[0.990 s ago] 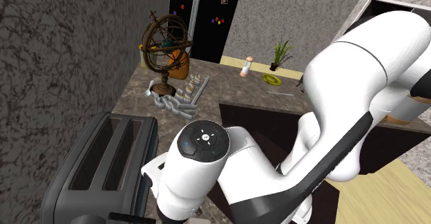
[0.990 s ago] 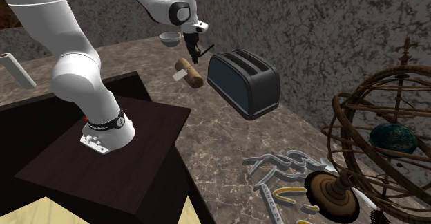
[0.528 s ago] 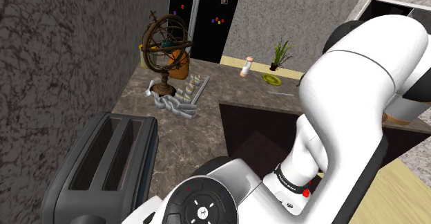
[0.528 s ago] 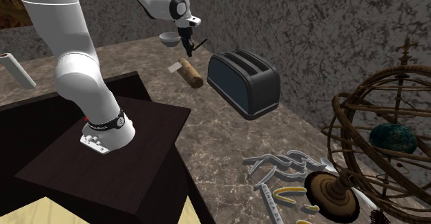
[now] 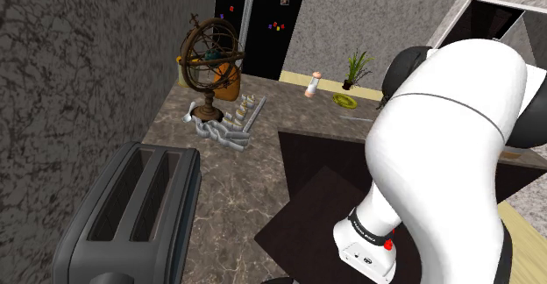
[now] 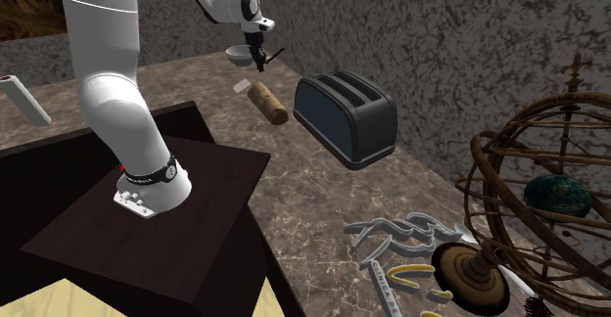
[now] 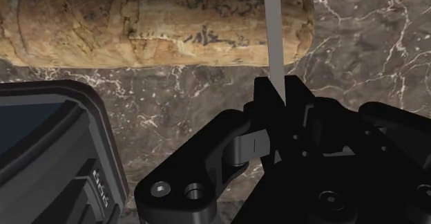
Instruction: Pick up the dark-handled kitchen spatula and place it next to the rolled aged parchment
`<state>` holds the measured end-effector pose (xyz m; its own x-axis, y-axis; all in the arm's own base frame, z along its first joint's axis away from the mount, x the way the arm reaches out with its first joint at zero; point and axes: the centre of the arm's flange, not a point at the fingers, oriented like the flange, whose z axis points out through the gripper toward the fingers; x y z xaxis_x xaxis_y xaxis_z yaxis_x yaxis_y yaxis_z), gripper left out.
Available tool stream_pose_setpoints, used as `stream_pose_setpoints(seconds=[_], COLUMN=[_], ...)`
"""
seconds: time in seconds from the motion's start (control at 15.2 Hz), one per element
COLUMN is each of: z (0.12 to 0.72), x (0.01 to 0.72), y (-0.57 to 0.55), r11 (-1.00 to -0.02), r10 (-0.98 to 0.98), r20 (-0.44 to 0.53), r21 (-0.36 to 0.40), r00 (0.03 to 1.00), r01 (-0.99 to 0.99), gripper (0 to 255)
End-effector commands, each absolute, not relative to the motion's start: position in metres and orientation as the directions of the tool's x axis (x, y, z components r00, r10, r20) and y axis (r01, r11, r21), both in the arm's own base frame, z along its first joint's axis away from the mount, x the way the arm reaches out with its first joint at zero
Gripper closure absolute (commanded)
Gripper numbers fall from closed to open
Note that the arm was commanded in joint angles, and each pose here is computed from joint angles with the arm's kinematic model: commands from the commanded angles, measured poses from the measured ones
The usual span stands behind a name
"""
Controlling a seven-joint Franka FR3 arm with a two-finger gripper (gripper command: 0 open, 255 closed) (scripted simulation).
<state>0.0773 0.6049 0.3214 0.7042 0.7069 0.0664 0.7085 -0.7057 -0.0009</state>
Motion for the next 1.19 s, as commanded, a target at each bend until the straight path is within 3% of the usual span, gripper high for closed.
stream_pose_setpoints(seconds=[0.0, 0.86, 1.12], z=[0.324, 0.324, 0.303], x=[0.058, -0.058, -0.058], y=[0.626, 0.760, 0.760], r11=[-0.707, -0.707, -0.707], r10=[0.706, 0.706, 0.706], r20=[0.066, 0.066, 0.066], r21=[0.000, 0.000, 0.000], r00=[0.706, 0.706, 0.706], r01=[0.707, 0.707, 0.707], gripper=[255, 255, 255])
